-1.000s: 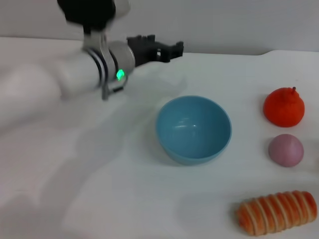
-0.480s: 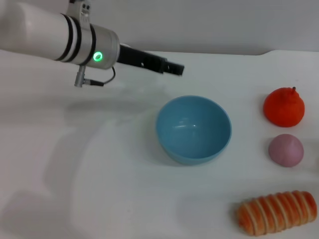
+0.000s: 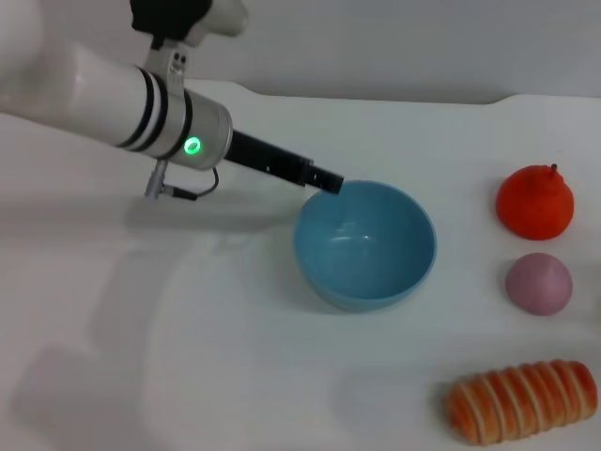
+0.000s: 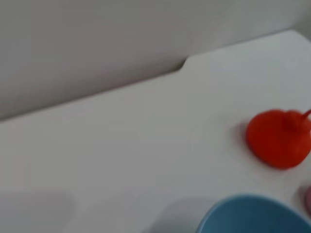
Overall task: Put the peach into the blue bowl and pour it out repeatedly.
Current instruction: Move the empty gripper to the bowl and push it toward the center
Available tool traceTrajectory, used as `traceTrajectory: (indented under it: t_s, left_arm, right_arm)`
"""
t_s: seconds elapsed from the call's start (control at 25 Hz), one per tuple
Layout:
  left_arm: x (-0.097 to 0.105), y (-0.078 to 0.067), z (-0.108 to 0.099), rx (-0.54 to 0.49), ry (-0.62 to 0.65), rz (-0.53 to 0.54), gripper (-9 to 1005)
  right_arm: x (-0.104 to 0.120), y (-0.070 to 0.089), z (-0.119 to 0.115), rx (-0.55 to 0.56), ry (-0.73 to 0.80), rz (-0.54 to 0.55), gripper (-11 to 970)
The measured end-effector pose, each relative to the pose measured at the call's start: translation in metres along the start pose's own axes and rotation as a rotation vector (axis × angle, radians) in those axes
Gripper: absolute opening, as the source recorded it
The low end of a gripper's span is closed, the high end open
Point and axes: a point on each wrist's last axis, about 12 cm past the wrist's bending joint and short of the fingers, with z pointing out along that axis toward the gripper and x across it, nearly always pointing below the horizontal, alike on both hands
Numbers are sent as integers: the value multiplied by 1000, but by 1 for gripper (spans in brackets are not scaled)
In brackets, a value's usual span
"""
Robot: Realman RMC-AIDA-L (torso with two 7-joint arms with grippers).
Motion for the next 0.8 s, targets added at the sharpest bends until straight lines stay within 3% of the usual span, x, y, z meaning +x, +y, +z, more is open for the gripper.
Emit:
traceTrajectory:
  t_s: [0.8]
  left_arm:
    - [35,6,37,-55,104,-29,807]
  right_arm:
    - [1,-1,2,7,15,-1,652]
